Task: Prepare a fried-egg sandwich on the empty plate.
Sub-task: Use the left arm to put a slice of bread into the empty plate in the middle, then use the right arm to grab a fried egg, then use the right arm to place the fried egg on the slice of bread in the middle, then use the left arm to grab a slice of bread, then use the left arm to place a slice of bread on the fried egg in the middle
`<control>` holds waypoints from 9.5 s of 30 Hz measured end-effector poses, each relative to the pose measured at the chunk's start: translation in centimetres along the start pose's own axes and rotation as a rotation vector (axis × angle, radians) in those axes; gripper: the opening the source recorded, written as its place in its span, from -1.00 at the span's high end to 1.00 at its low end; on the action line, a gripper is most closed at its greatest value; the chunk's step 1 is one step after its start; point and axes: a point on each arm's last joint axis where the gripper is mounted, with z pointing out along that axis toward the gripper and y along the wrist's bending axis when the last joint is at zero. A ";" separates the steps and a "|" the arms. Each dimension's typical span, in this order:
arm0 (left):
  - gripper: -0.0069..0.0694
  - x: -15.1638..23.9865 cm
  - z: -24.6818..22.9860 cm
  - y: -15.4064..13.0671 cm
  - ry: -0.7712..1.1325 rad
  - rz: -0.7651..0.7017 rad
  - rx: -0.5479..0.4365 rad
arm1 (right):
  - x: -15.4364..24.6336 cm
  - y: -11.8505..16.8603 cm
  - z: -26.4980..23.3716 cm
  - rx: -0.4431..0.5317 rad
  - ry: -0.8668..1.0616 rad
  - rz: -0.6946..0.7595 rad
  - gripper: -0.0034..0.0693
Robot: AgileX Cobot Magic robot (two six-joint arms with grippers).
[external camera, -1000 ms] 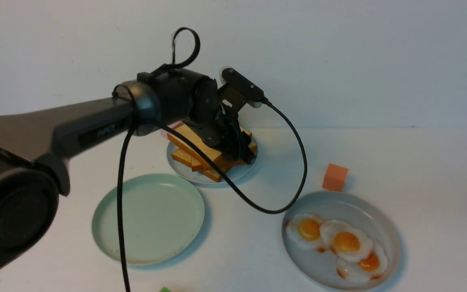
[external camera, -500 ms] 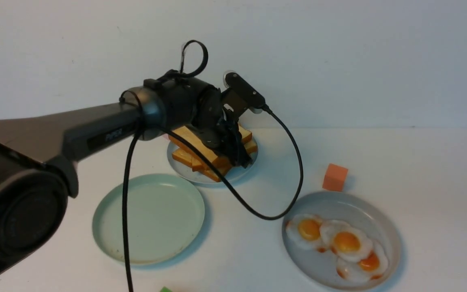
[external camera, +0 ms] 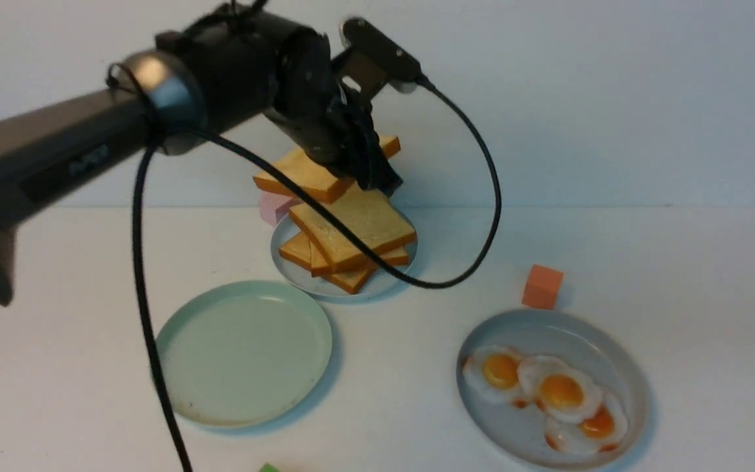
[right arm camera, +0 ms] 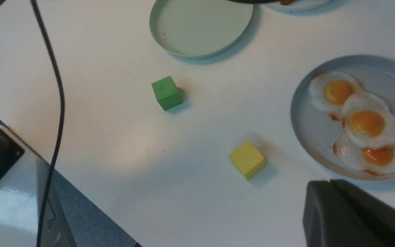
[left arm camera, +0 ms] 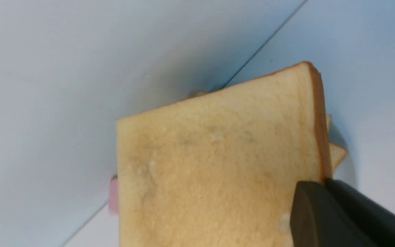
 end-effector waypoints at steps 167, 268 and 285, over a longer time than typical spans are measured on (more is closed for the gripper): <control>0.85 27.3 -30.3 -7.0 -0.457 -0.551 -0.053 | -9.0 6.4 45.1 0.072 0.387 -0.649 0.60; 0.85 3.6 9.4 -1.4 -0.065 0.083 0.043 | -3.0 0.9 0.1 0.101 0.137 0.053 0.80; 0.85 4.1 -4.4 -1.0 -0.023 -0.015 0.076 | -3.3 0.9 0.2 0.099 0.102 0.038 0.75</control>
